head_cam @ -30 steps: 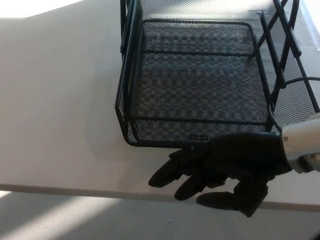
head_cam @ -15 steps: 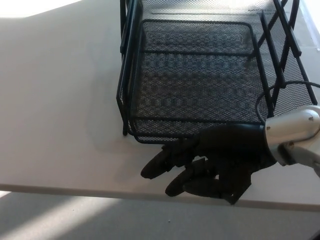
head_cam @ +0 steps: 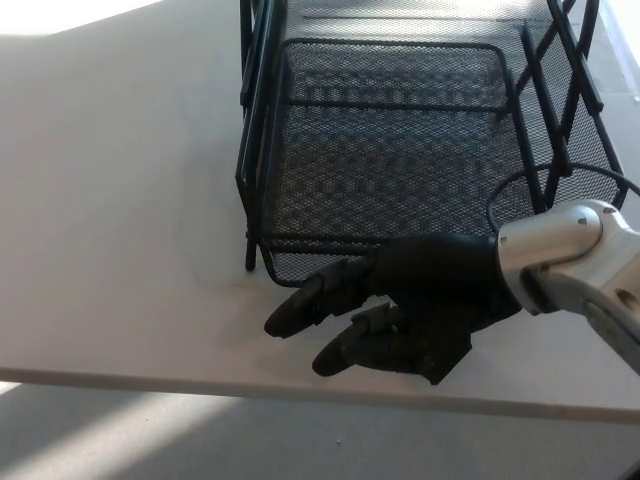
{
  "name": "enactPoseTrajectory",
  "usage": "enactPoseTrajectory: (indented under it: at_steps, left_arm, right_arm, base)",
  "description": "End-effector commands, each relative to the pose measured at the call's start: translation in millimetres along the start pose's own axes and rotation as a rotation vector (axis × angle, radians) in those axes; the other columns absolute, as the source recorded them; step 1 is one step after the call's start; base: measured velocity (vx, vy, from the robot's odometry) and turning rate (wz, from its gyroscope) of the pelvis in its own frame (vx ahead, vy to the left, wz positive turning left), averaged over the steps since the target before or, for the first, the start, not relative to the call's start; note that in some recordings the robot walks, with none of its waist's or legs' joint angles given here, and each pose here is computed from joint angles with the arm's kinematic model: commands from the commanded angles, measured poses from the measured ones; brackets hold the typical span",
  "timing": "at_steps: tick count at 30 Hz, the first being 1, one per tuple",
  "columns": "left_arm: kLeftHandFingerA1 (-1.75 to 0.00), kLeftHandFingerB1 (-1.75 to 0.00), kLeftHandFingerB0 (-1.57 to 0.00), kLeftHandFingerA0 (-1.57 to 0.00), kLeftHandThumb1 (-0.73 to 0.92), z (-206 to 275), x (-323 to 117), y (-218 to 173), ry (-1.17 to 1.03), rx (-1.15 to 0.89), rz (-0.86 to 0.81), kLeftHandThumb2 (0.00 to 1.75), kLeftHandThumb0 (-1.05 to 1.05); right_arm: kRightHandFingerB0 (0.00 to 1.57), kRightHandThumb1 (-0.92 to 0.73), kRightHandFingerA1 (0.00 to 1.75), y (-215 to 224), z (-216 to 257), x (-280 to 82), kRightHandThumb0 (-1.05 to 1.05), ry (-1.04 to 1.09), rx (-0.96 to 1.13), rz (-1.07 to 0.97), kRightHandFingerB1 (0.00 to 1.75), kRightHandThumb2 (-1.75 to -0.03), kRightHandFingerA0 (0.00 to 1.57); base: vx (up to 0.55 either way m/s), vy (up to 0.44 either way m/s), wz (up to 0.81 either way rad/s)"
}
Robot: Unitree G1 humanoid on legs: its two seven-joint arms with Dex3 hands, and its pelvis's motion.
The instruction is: A balck drawer is kept on the middle of the table and the robot uses its right hand to push it back away from the robot
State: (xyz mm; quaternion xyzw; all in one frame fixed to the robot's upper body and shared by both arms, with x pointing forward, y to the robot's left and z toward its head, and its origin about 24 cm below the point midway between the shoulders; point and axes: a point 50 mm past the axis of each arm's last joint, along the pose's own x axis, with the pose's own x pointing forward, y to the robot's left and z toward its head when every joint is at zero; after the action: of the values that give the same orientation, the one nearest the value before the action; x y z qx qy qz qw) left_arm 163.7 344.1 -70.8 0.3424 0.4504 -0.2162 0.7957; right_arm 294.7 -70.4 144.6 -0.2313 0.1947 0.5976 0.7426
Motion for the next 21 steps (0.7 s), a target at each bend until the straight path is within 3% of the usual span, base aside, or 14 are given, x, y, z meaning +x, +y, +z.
enactPoseTrajectory:
  at_steps: [1,4,5,13,14,15,16,20,21]
  left_arm:
    - [-0.29,-0.27,-0.18,-0.2,0.82,-6,-5,4,0.009,0.001,0.01,0.65,-0.7]
    - [-0.29,-0.27,-0.17,-0.2,0.81,-6,-5,4,0.01,0.001,0.011,0.65,-0.7]
    - [-0.29,-0.27,-0.17,-0.21,0.81,-6,-5,4,0.013,0.008,0.013,0.65,-0.7]
    - [-0.29,-0.28,-0.18,-0.2,0.82,-6,-4,4,0.022,0.007,0.014,0.64,-0.7]
    - [-0.29,-0.27,-0.18,-0.21,0.8,-6,-4,4,0.019,0.005,0.013,0.65,-0.7]
    - [-0.29,-0.27,-0.18,-0.21,0.8,-6,-4,4,0.018,0.005,0.012,0.65,-0.7]
    - [-0.29,-0.27,-0.18,-0.21,0.81,-6,-5,4,0.016,0.01,0.013,0.65,-0.7]
    - [-0.29,-0.27,-0.18,-0.21,0.8,-7,-6,4,0.013,0.003,0.011,0.65,-0.7]
    - [-0.29,-0.28,-0.18,-0.2,0.82,-7,-6,4,0.02,0.009,0.013,0.65,-0.7]
  right_arm:
    - [0.0,-0.56,0.49,-10,9,-4,-0.36,0.001,-0.037,-0.035,0.48,-1.1,0.0]
    - [0.0,-0.55,0.5,-14,12,-5,-0.36,0.0,-0.046,-0.053,0.49,-1.1,0.0]
    - [0.0,-0.67,0.47,-17,11,-5,-0.77,0.001,-0.043,-0.057,0.38,-1.01,0.08]
    - [0.04,-0.67,0.43,-25,14,-7,-0.76,0.016,-0.055,-0.096,0.37,-1.03,0.01]
    - [0.11,-0.85,0.33,-26,15,-7,-0.74,0.019,-0.056,-0.1,0.26,-0.66,0.11]
    - [0.11,-0.85,0.33,-26,15,-7,-0.74,0.019,-0.056,-0.101,0.26,-0.66,0.11]
    - [0.08,-0.7,0.42,-28,14,-7,-0.87,0.023,-0.049,-0.108,0.36,-1.0,0.02]
    - [0.04,-0.68,0.42,-28,7,-1,-0.85,0.025,-0.022,-0.101,0.34,-0.99,0.04]
    - [0.11,-0.66,0.4,-29,4,2,-0.79,0.025,-0.009,-0.094,0.33,-0.98,0.0]
  base:
    - [0.0,0.0,0.0]
    - [0.0,0.0,0.0]
    - [0.0,0.0,0.0]
    - [0.0,0.0,0.0]
    - [0.0,0.0,0.0]
    - [0.0,0.0,0.0]
    - [0.0,0.0,0.0]
    - [0.0,0.0,0.0]
    - [0.0,0.0,0.0]
